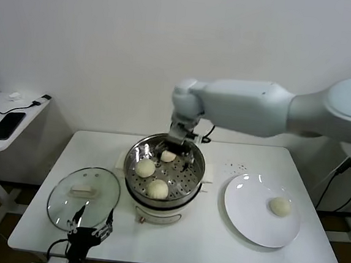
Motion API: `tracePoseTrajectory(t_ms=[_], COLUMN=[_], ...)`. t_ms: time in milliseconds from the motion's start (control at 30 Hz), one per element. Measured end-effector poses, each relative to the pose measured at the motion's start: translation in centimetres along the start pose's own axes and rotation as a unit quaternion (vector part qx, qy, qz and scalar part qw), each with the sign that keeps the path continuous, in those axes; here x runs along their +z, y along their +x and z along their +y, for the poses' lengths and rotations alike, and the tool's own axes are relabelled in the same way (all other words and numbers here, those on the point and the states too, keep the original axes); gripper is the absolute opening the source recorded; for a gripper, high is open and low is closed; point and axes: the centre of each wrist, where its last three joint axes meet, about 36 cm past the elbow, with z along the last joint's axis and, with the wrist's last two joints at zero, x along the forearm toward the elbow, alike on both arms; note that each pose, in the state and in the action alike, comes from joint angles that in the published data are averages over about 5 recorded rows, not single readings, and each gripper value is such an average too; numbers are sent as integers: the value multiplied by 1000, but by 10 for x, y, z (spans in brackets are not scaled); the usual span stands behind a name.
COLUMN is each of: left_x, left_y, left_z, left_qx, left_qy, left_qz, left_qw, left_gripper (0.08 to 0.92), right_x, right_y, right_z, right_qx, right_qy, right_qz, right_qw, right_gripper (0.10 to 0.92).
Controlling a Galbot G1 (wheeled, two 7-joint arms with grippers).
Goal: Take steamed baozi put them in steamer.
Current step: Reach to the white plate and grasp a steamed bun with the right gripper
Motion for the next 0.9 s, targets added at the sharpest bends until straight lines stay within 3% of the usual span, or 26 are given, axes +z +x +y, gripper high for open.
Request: tracePoseTrajectory(t_ms=[167, 333, 600, 900], left_x=[-3, -2, 2, 10], left_y=[-2, -3, -1, 2], left_z=[1, 2, 0, -2], left_qx=[0, -3, -6, -9], left_qy=[-1, 0, 1, -2], left_qz=[-7, -6, 1, 11], left_qw=[1000, 1000, 1000, 1000], left_gripper=[823, 823, 823, 823], right_x=[49, 88, 122, 131], right_y=[33, 30, -21, -93], right_z=[70, 157, 276, 338], right_qx=[7, 5, -11, -28], right_qy=[-150, -284, -423, -484], right_qz=[33, 46, 51, 50], right_qw=[988, 958, 905, 873], right_gripper=[823, 823, 823, 823])
